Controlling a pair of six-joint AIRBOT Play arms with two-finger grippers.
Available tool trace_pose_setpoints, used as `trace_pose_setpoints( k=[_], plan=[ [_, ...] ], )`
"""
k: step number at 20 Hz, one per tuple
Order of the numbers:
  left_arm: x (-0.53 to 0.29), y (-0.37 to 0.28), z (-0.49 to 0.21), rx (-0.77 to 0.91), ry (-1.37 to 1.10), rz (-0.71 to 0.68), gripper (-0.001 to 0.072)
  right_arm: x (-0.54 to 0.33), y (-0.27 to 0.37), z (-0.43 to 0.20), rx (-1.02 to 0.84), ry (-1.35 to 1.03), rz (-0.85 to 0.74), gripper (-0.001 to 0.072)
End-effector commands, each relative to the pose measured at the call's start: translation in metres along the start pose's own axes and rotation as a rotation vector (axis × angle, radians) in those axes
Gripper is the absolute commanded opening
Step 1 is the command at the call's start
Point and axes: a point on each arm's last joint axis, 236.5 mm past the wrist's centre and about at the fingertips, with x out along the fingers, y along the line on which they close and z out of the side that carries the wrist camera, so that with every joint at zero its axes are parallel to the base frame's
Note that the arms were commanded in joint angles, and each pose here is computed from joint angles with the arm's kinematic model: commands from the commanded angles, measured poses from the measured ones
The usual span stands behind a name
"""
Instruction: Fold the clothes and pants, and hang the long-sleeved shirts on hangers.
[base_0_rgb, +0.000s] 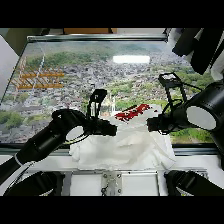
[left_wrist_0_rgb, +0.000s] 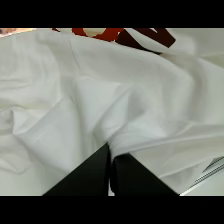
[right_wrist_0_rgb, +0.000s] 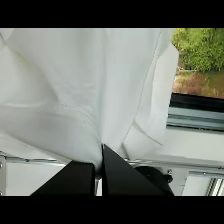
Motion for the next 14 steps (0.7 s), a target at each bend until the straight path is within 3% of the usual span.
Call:
trace_pose_setpoints(
  k=[1,2,3,4,5,8,14],
  plan=[
    [0.003,0.004,0.005,-0.026,-0.001,0.0,0.0016,0.0,0.0,-0.001,0.009,0.005,0.0,0.0025],
    [0.0,0.005,0.007,-0.029,-0.011,-0.003,0.0018,0.0,0.0,-0.001,0.009,0.005,0.0,0.0025],
    [-0.006,0.007,0.011,-0.021,-0.03,-0.007,0.0193,0.0,0.0,-0.002,0.009,0.005,-0.001,0.0025],
    [-0.012,0.009,0.016,-0.021,-0.053,-0.012,0.049,0.0,0.0,-0.001,0.009,0.005,0.0,0.0025],
    [-0.019,0.011,0.02,-0.03,-0.072,-0.016,0.0556,0.0,0.0,-0.002,0.009,0.005,-0.001,0.0025],
    [-0.043,0.012,0.029,-0.059,-0.122,-0.075,0.0556,0.0,0.0,-0.001,0.009,0.005,0.0,0.0025],
    [-0.09,0.0,0.048,-0.092,-0.188,-0.323,0.0557,0.0,0.0,-0.001,0.009,0.005,0.0,0.0025]
  ],
)
